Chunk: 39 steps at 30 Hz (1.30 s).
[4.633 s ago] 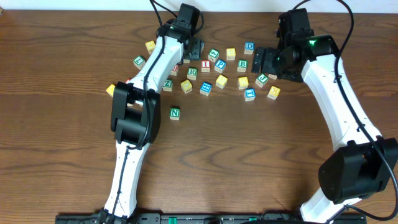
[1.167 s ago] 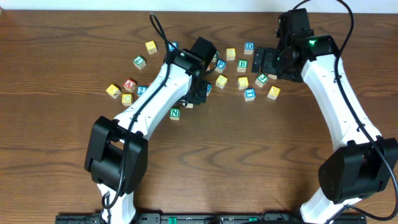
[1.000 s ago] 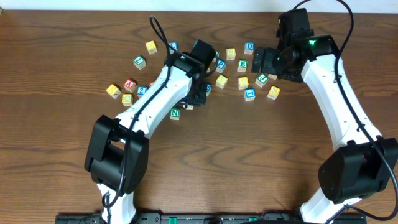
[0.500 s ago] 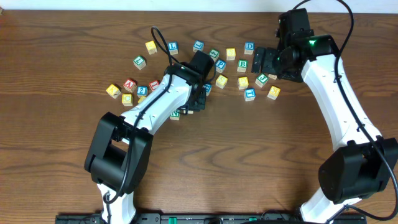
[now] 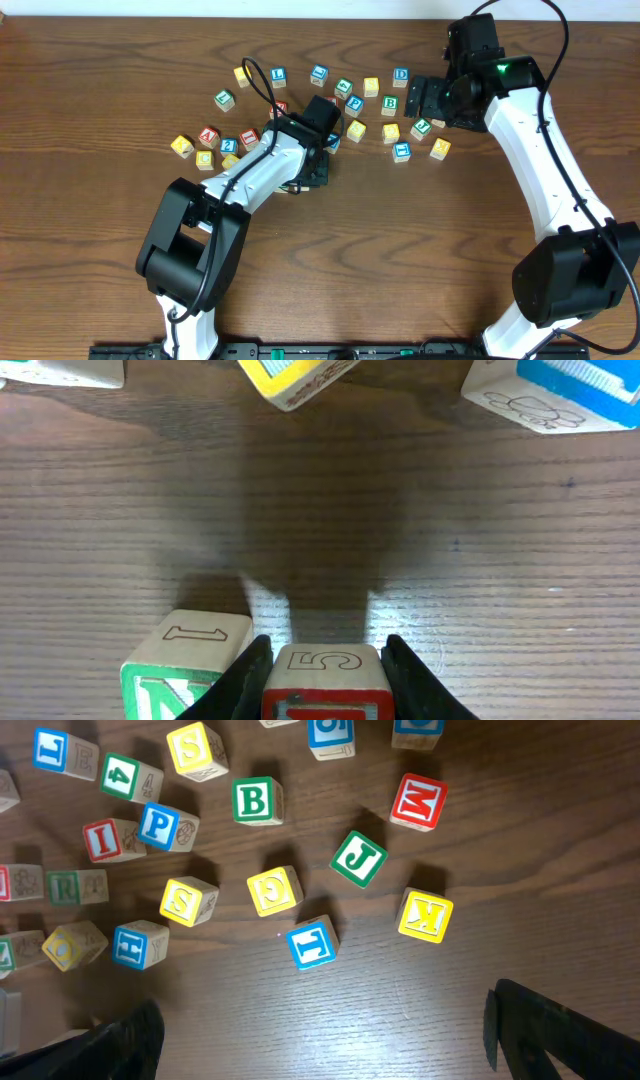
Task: Spell out NEURIPS
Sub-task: 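Lower the red E block right of the N and release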
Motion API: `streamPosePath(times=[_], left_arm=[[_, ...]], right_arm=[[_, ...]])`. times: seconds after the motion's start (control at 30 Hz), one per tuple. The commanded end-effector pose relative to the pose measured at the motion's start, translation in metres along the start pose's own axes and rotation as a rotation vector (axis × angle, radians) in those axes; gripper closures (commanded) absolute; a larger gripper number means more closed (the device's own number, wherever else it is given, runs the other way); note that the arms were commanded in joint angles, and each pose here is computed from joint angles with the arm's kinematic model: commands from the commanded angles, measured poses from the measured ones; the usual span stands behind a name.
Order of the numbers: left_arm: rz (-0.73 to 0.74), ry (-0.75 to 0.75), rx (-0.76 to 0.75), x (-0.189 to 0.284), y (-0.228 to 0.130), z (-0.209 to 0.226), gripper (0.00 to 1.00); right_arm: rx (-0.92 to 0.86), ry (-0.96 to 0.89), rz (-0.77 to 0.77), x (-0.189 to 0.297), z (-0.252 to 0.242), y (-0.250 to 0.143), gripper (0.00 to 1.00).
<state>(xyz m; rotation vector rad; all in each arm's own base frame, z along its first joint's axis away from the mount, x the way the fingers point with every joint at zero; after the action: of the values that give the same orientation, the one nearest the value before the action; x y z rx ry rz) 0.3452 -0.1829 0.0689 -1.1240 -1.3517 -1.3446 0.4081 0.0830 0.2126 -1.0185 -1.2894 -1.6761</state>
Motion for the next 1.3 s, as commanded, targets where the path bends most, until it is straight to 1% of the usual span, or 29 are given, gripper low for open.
streamPosePath(times=[0.0,0.4,0.73,0.77,0.83,0.87,1.27], left_arm=[[0.002,0.013,0.016,-0.004,-0.001,0.002,0.73],[0.018,0.022,0.015,-0.020,-0.002,0.001,0.72],[0.007,0.025,0.016,-0.020,-0.001,0.001,0.72],[0.007,0.025,0.015,-0.020,-0.001,0.001,0.71],[0.008,0.025,0.015,-0.020,-0.001,0.001,0.65],[0.008,0.025,0.016,-0.020,-0.001,0.001,0.64],[0.010,0.026,0.015,-0.020,-0.001,0.001,0.63]], right_arm=[[-0.005,-0.006,-0.009,0.001,0.000,0.003,0.01],[-0.005,-0.006,-0.009,0.001,0.000,0.003,0.01],[-0.005,-0.006,-0.009,0.001,0.000,0.003,0.01],[-0.005,-0.006,-0.009,0.001,0.000,0.003,0.01],[-0.005,-0.006,-0.009,0.001,0.000,0.003,0.01],[-0.005,-0.006,-0.009,0.001,0.000,0.003,0.01],[-0.005,-0.006,-0.009,0.001,0.000,0.003,0.01]])
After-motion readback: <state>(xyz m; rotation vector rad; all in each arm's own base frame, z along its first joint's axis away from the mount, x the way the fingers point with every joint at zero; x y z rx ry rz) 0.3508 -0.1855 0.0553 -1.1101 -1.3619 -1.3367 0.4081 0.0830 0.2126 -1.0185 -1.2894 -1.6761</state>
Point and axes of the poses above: each gripper's point midway between its finger pads, its own x axis back along the fingers, its own z axis along the line the jaws close on, y = z × x, the point moved 5 cm from there along x, back along the fingers, and after that the axes turned 2 degrees about x, right-handed, at the moved point
